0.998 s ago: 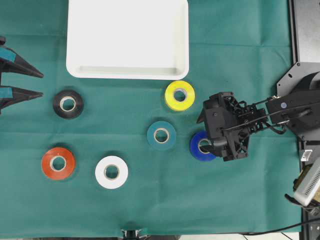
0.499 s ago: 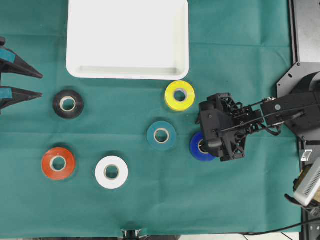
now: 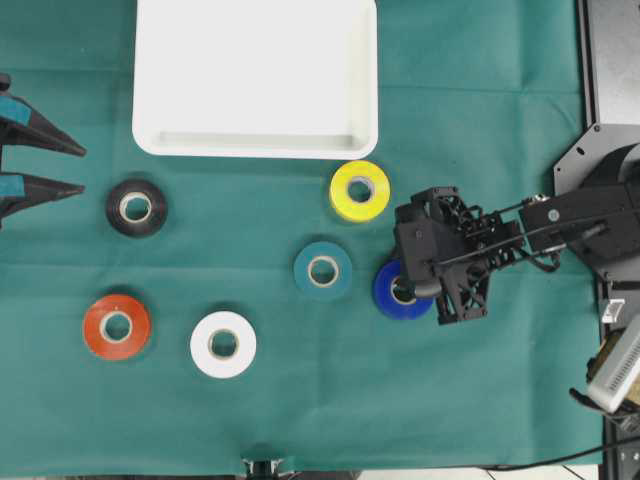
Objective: Put the tape alternately from left to right into the white case.
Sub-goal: 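Lower the right gripper into the blue roll's hole and close, then lift the blue roll and carry it into the white tray, then release the blue roll and move the right gripper over yellow roll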
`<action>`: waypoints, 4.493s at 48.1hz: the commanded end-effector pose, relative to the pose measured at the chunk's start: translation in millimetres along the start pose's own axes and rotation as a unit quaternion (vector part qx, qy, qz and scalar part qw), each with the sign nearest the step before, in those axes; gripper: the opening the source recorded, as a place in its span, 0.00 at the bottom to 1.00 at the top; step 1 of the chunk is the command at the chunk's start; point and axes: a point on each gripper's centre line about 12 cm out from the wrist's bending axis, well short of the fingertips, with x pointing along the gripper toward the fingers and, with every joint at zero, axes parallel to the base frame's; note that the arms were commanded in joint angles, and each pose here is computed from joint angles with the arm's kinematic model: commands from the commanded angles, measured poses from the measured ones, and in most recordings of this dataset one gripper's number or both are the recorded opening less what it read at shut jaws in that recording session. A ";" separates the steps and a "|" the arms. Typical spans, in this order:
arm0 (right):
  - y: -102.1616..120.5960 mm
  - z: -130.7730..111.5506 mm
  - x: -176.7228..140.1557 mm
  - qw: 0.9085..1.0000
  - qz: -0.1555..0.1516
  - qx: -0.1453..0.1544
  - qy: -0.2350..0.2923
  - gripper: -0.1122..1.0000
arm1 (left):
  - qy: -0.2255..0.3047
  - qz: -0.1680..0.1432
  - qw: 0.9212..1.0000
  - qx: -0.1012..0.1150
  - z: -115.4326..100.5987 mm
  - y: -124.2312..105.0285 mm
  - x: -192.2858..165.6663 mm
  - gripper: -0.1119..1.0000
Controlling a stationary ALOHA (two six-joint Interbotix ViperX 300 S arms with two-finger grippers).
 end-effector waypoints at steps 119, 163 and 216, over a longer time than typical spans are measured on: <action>-127.8 144.5 -20.5 0.976 -0.117 0.071 -0.170 0.12 | -0.007 0.000 1.000 0.001 3.0 -0.1 -0.1 0.62; -191.3 162.6 -3.4 0.969 -0.167 0.082 -0.164 0.12 | -0.007 0.000 1.000 0.002 3.4 -0.1 0.2 0.62; -190.0 162.6 -4.4 0.969 -0.167 0.082 -0.161 0.74 | -0.007 0.000 1.000 0.003 3.4 -0.1 0.2 0.62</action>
